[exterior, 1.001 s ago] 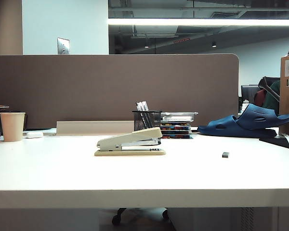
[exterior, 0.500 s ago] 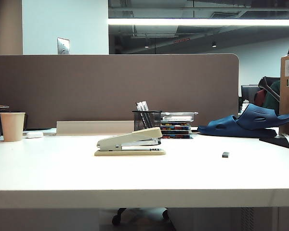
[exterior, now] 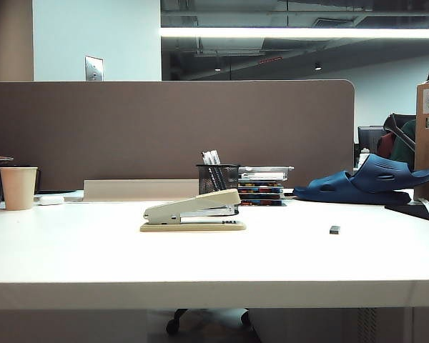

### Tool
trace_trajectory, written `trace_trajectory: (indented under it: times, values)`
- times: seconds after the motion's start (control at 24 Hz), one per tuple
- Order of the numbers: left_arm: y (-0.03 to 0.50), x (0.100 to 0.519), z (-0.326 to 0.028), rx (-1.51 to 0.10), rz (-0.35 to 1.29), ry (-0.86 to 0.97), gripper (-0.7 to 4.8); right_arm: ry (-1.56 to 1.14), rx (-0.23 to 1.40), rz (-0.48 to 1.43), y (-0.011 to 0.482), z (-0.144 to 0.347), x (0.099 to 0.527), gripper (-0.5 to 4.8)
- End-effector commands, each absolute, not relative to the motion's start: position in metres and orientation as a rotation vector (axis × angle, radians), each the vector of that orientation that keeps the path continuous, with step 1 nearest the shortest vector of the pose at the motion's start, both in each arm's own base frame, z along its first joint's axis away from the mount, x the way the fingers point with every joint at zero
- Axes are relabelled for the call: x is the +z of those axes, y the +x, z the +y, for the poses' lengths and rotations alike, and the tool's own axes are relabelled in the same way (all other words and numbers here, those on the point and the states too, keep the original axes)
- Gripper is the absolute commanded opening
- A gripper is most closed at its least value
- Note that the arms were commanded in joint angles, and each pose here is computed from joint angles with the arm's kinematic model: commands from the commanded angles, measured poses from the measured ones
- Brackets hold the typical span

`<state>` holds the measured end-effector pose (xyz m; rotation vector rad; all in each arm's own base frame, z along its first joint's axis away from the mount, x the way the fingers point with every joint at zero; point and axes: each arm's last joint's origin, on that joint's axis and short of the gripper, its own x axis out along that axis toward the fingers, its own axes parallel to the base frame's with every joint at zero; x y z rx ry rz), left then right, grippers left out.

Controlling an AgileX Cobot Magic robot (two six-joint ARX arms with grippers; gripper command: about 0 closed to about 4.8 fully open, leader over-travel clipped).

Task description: Press the stapler down.

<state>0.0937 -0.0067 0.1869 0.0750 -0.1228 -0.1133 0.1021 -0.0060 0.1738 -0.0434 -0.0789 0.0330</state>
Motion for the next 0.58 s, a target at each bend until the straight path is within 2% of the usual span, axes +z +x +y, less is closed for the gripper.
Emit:
trace_trajectory:
  times: [0.04,0.58]
  values:
    - [0.0934,0.1883,-0.0067,-0.116,-0.134,0.072,-0.05,-0.039,0.037,-0.081,0.1023,-0.0058,0.1727,-0.09]
    - [0.0936,0.1868,-0.0066,-0.116,-0.119,0.072,-0.05,-0.037,0.037,-0.06,0.1025,-0.0059,0.1706,-0.09]
